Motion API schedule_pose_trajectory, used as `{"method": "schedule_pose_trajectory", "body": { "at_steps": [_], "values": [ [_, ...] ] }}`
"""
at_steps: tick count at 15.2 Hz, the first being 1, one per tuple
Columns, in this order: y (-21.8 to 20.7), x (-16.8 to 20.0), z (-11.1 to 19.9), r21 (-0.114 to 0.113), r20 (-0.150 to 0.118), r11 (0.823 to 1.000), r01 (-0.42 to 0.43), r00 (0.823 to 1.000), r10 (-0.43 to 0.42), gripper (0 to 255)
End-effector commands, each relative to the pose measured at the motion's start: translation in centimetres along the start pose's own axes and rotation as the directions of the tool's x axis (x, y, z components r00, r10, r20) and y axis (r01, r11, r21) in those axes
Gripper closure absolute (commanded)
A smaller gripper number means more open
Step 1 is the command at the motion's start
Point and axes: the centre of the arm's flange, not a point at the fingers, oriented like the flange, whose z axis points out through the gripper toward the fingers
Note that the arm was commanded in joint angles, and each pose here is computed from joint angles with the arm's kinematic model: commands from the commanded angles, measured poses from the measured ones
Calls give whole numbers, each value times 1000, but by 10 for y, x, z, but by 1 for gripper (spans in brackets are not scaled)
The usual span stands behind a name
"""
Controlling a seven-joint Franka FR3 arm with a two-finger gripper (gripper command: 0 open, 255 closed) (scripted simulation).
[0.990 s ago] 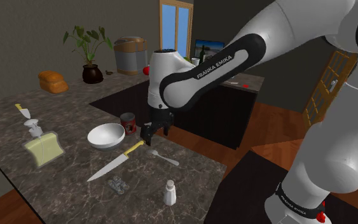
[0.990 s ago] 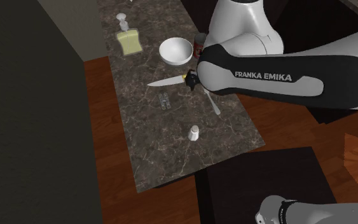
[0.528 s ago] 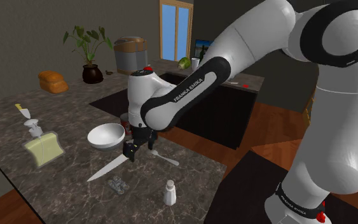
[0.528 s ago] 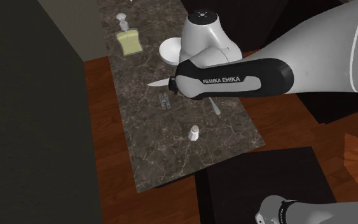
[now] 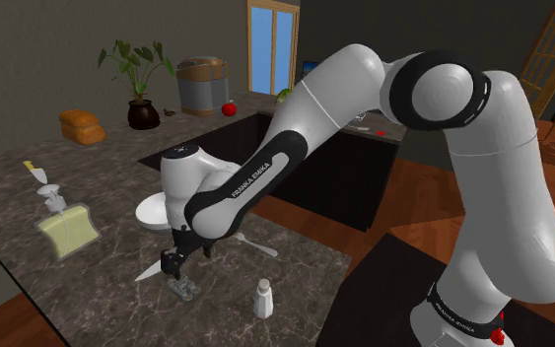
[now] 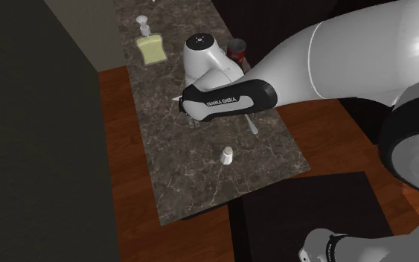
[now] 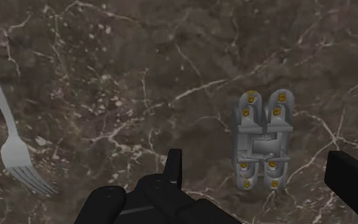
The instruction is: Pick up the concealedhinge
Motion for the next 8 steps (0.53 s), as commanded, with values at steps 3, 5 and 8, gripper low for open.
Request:
{"method": "schedule_pose_trajectory", "body": {
  "at_steps": [3, 5, 8],
  "values": [
    [-29, 13, 37, -4, 8, 1000, 15, 1000, -15, 0],
    [-29, 13, 48, -4, 8, 1000, 15, 1000, -15, 0],
    [-28, 12, 64, -4, 8, 1000, 15, 1000, -15, 0]
  ]
}}
